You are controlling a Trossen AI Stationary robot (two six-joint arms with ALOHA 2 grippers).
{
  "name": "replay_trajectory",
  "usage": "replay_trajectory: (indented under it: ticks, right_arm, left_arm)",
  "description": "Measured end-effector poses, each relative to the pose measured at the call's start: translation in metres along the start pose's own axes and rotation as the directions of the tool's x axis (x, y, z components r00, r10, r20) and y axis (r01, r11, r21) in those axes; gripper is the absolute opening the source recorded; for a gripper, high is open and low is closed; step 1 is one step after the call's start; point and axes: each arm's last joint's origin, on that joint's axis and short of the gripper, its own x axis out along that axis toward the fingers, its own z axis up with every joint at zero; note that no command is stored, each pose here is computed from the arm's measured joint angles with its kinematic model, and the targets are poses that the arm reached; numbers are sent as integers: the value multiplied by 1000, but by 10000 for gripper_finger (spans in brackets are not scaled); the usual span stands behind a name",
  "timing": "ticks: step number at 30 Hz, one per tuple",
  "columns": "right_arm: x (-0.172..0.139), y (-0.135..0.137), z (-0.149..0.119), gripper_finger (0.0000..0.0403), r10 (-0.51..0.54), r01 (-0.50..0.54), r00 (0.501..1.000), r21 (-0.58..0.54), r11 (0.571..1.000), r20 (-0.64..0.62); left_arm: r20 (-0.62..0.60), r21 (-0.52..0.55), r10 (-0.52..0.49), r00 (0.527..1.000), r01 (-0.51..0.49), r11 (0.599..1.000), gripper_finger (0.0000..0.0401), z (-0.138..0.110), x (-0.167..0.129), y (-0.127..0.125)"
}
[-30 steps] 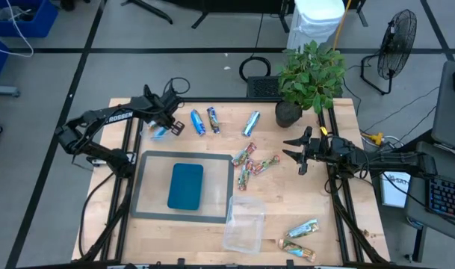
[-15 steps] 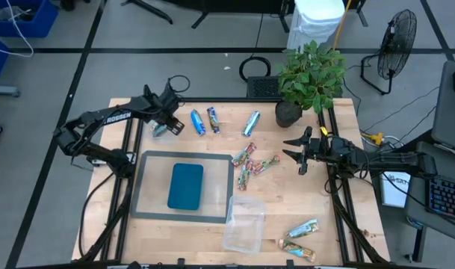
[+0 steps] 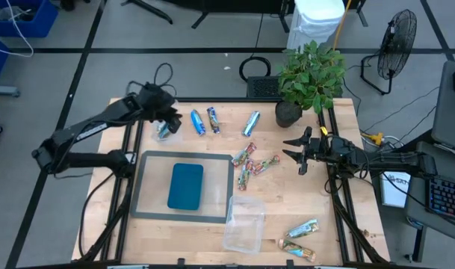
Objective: Pick and place Granola Bars by type
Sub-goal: Put the yellow granola bar into the top transparent bin
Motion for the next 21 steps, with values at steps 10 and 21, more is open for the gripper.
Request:
replay_trajectory:
  ticks: [10, 21]
  right_arm:
    - [0, 0, 0, 151, 0, 0, 1000, 3, 1000, 1]
    - [0, 0, 0, 152, 0, -1, 1000, 239, 971, 5]
  left_arm:
    - [221, 556, -588, 778, 395, 731, 103, 0, -11, -73]
    - [119, 636, -854, 506, 622, 457, 51, -99, 31, -132]
